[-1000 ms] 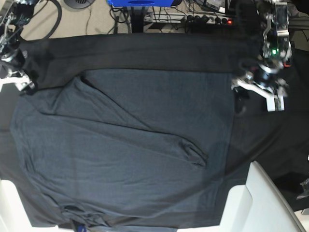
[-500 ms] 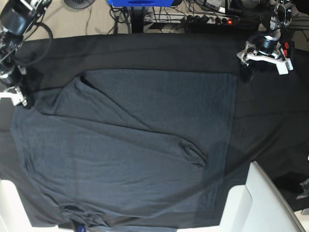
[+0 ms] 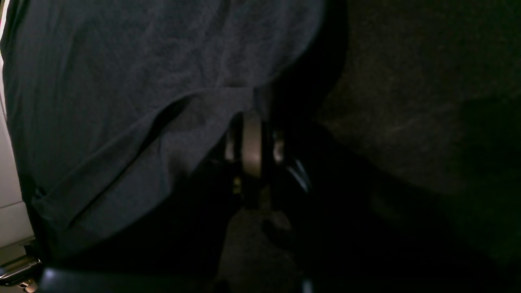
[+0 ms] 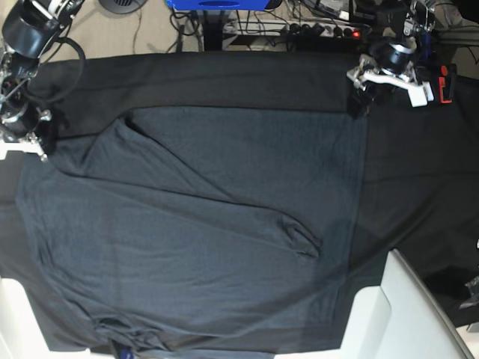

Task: Fold the T-shirt properly
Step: 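Grasp the shirt edge with the left gripper, right gripper holding its corner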

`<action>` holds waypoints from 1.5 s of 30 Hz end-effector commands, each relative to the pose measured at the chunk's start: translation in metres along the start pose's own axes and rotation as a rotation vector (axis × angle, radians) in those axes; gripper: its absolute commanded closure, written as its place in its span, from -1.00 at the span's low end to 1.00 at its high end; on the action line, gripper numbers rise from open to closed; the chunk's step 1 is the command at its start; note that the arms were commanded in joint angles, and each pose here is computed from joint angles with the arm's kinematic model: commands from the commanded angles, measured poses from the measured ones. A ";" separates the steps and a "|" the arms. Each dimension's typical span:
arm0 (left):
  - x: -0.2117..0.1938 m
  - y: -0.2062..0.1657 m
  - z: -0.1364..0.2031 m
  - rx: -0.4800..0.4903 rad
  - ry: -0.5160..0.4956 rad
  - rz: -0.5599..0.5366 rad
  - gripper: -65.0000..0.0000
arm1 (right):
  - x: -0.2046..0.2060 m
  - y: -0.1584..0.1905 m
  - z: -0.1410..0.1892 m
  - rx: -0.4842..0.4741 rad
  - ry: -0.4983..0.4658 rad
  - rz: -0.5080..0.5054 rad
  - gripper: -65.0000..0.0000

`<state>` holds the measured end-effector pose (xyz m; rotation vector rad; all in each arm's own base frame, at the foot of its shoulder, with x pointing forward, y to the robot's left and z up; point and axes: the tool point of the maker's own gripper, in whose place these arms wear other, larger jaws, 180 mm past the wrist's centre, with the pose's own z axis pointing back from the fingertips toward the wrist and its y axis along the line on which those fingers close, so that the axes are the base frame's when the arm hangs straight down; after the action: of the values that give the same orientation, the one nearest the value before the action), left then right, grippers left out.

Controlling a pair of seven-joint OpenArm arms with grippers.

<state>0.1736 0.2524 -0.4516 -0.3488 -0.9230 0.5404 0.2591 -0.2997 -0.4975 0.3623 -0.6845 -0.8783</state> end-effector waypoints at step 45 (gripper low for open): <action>-0.010 0.013 -0.024 0.056 -0.013 0.151 -0.56 | -0.015 -0.010 -0.005 -0.014 0.055 -0.027 0.96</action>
<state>0.1953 0.2479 -0.4725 -0.4106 -0.9322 0.6984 0.2582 -0.2928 -0.5077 0.4071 -0.6758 -0.9133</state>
